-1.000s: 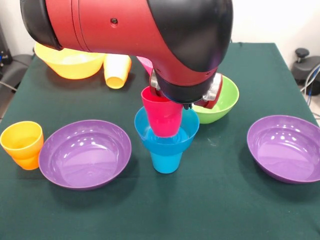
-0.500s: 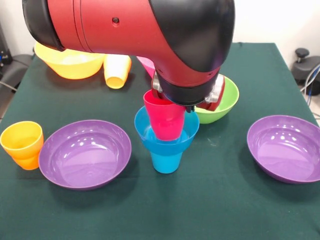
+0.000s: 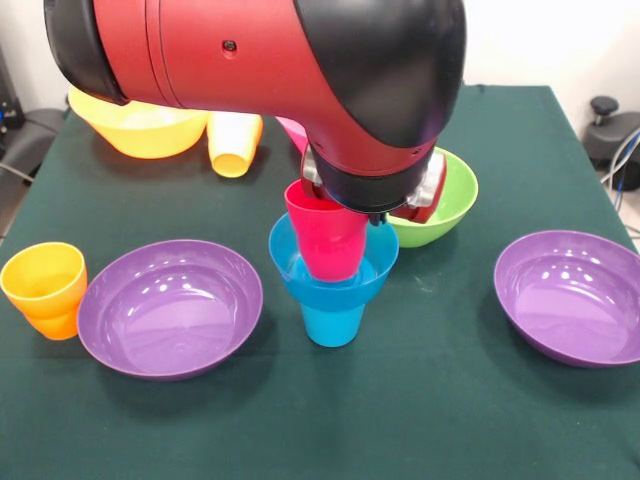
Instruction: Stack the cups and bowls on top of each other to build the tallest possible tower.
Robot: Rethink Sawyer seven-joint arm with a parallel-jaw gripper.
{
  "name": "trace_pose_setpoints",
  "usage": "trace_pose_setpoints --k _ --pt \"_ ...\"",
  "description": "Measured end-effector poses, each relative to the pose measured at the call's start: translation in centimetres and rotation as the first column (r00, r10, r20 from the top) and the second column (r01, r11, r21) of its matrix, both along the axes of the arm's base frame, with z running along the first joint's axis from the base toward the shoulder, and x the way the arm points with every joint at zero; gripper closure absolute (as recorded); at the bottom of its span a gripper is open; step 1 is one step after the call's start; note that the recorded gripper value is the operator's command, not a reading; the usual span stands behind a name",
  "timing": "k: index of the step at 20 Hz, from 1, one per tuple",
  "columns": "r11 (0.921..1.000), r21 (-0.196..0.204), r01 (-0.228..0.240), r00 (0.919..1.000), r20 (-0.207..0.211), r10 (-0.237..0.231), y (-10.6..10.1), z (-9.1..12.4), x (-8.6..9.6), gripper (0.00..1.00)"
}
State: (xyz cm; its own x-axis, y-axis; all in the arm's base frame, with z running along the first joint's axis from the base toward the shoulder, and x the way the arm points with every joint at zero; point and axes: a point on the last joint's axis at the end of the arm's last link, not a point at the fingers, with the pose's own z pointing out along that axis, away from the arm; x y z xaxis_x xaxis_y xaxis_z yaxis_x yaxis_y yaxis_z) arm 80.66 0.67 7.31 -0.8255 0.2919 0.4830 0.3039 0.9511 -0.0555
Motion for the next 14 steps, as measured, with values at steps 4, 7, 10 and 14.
trace_pose_setpoints --k 4,7,10,14 --pt "1.0000 -0.009 0.001 1.0000 -0.002 -0.001 -0.27 0.00 -0.06 1.00" --pt "0.9998 -0.019 0.001 1.0000 -0.004 -0.001 -0.52 0.02 -0.13 1.00" --pt "0.9997 -0.026 0.002 1.0000 -0.006 -0.002 -0.71 0.05 -0.18 1.00" --pt "0.9995 -0.030 0.003 1.0000 -0.007 -0.004 -0.86 0.14 -0.21 1.00"
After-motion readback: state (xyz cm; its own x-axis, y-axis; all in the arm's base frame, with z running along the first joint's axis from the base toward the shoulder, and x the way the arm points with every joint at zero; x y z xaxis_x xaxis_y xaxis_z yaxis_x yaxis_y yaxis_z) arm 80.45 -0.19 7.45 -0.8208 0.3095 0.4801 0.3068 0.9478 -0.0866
